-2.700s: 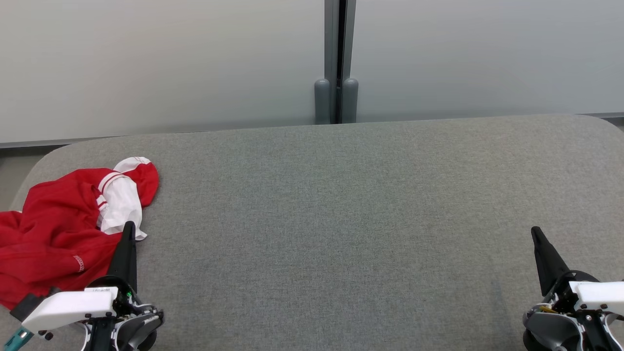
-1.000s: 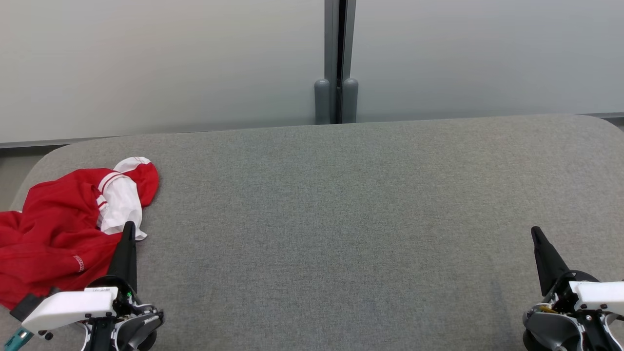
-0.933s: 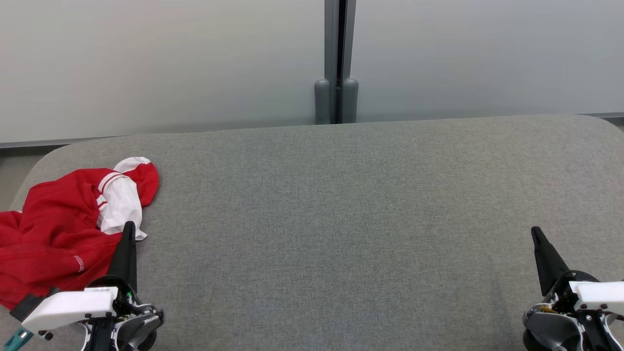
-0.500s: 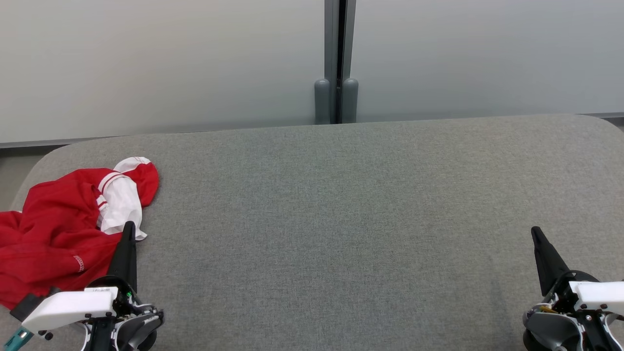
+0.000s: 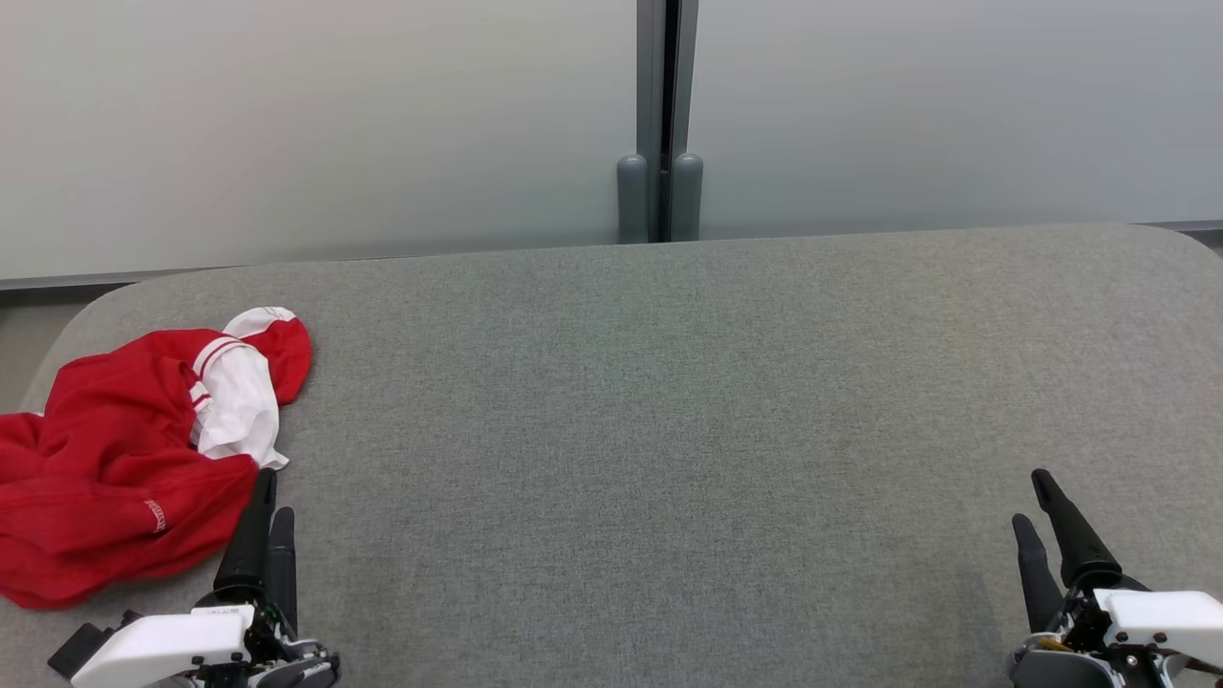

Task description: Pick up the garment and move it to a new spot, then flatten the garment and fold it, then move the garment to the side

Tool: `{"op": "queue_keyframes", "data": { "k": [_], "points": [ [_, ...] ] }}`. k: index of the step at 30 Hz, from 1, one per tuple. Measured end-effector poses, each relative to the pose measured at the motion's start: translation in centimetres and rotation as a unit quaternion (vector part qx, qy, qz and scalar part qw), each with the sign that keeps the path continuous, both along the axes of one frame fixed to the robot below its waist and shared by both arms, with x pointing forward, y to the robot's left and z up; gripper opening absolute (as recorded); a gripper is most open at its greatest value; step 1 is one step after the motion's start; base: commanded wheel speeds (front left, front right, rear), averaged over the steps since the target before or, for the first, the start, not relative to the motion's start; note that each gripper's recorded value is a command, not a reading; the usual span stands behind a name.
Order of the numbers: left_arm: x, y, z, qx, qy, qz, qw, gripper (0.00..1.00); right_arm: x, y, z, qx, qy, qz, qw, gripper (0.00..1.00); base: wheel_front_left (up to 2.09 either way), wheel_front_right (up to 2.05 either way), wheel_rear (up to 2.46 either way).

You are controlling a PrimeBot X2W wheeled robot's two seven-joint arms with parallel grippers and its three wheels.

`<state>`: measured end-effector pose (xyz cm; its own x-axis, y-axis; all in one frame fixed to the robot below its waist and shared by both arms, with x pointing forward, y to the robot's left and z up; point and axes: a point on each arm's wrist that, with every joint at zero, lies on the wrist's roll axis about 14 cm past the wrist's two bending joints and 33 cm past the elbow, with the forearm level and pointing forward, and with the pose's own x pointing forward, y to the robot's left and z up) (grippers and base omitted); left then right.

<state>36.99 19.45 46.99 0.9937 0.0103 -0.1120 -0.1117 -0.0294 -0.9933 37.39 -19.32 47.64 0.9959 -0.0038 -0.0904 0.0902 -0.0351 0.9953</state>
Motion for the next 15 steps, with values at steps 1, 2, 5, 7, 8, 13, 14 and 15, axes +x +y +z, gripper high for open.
{"op": "queue_keyframes", "data": {
  "k": [1,2,5,7,8,13,14,15],
  "points": [
    [0.0,0.0,0.1,0.000,-0.002,0.001,1.000,1.00,0.0,0.1,0.1,0.001,-0.001,0.000,1.000,1.00,0.00,0.00,0.00],
    [0.1,0.0,0.2,0.000,-0.003,0.003,1.000,1.00,0.1,0.2,0.2,0.003,-0.003,0.000,1.000,1.00,0.00,0.00,0.00],
    [0.1,0.1,0.5,0.000,-0.008,0.008,1.000,1.00,0.3,0.2,0.6,0.005,-0.009,-0.004,1.000,1.00,0.00,0.00,0.00],
    [0.2,0.0,0.8,0.003,-0.012,0.010,1.000,1.00,0.4,0.3,1.0,0.006,-0.016,-0.005,1.000,1.00,0.00,0.00,0.00],
    [0.3,0.0,1.0,0.005,-0.015,0.010,1.000,1.00,0.5,0.3,1.2,0.006,-0.019,-0.006,1.000,1.00,0.00,0.00,0.00],
    [0.4,0.1,1.7,0.018,-0.026,0.016,0.999,1.00,0.9,0.8,2.2,0.003,-0.034,-0.003,0.999,1.00,0.00,0.00,0.00],
    [0.4,0.1,1.8,0.023,-0.027,0.016,0.999,1.00,0.9,0.9,2.5,0.001,-0.038,-0.003,0.999,1.00,0.00,0.00,0.00],
    [0.5,0.1,1.9,0.031,-0.028,0.017,0.999,1.00,1.0,0.9,2.7,-0.002,-0.041,-0.004,0.999,1.00,0.00,0.00,0.00]
  ]
}}
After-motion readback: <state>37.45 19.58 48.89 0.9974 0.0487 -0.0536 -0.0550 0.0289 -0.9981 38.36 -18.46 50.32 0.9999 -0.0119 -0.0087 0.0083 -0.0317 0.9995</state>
